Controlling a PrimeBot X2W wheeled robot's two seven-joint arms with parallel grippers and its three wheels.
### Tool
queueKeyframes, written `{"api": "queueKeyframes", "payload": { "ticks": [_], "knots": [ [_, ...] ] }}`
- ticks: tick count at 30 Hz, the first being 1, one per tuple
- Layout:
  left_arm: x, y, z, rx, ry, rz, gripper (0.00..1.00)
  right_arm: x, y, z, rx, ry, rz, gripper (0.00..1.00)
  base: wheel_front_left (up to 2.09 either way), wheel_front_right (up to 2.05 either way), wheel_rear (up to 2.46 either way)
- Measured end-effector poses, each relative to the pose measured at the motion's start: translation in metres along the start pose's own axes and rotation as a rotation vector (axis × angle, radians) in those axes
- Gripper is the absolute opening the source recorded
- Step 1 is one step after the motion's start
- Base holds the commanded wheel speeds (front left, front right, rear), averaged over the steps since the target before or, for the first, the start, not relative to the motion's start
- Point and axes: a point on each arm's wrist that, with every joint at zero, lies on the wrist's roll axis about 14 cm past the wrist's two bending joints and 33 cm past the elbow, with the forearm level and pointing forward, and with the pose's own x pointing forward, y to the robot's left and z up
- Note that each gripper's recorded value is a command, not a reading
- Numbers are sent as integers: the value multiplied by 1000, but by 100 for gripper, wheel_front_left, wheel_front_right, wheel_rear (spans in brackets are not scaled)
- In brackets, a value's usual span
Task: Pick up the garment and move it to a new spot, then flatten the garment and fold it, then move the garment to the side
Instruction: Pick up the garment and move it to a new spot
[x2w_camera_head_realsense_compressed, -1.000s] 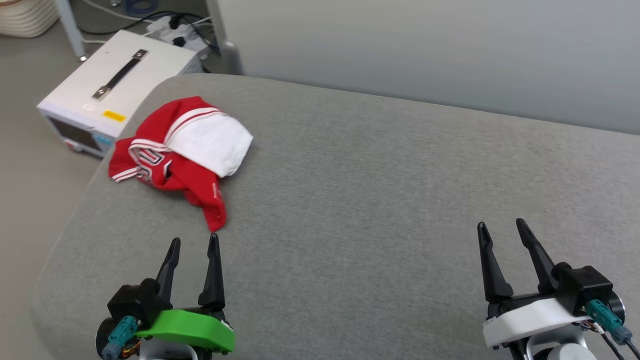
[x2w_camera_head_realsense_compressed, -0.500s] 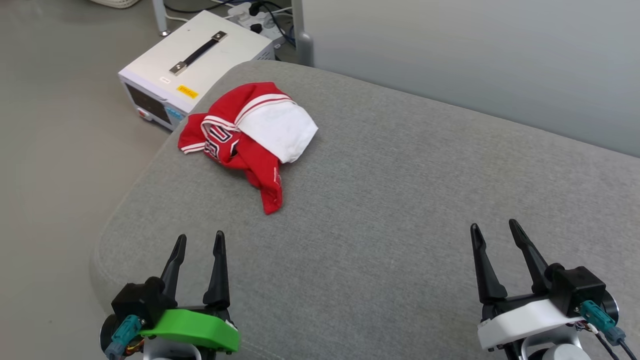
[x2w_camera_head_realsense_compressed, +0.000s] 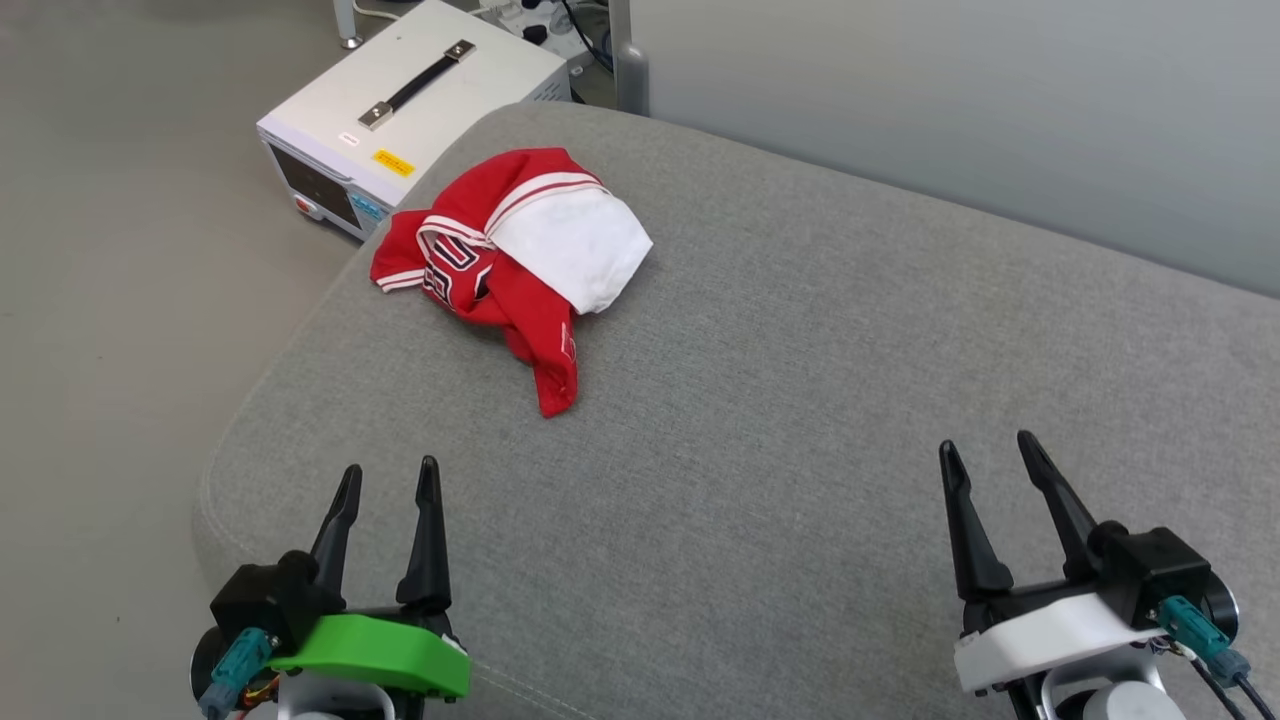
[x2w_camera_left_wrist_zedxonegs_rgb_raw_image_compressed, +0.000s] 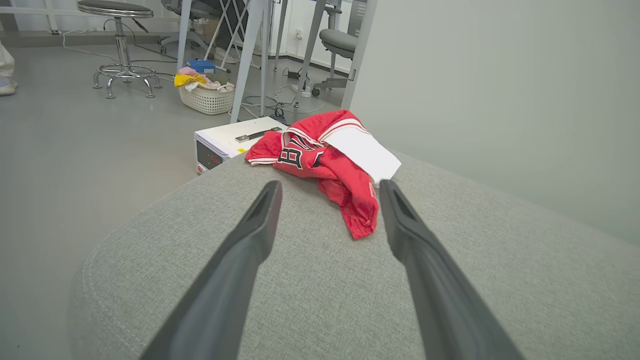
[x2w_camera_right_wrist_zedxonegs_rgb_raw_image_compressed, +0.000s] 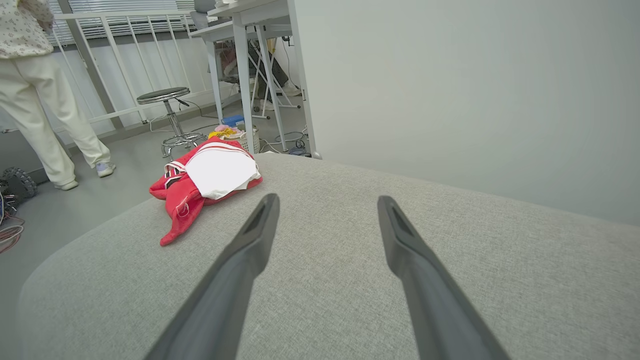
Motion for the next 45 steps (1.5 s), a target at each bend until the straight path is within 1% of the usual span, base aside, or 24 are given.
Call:
{"api": "queueKeyframes", "payload": {
  "ticks": [6,9,13,16,20,23,29,32,34,38,39,40,45],
  "knots": [
    [22,-3,-17,46,55,-11,100,11,-10,3,-8,-27,-11,100,0,0,0],
    [45,-8,-29,80,94,-44,100,18,-15,3,-16,-40,-13,100,0,0,0],
    [88,-9,-41,178,157,-106,100,25,-24,-3,-9,-43,-24,100,0,0,0],
    [123,-12,-50,262,246,-153,100,28,-33,-9,-6,-38,-40,100,0,0,0],
    [163,-26,-65,332,364,-229,100,29,-50,-18,-3,-27,-76,100,0,0,0],
    [185,-38,-79,345,459,-275,100,27,-63,-26,0,-16,-106,100,0,0,0],
    [208,-37,-114,413,653,-319,100,20,-86,-44,3,24,-164,100,0,0,0],
    [211,-38,-137,407,748,-320,100,15,-97,-53,4,46,-192,100,0,0,0],
    [209,-32,-156,423,821,-312,100,12,-103,-60,4,62,-209,100,0,0,0],
    [209,-31,-179,423,883,-308,100,6,-113,-67,0,81,-236,100,0,0,0],
    [210,-30,-181,422,890,-307,80,5,-115,-67,-1,85,-241,100,0,0,0],
    [212,-30,-182,419,890,-308,0,3,-117,-69,-3,89,-247,100,0,0,0],
    [214,-35,-180,379,852,-315,0,-2,-121,-68,-12,98,-264,100,0,0,0]
  ]
}}
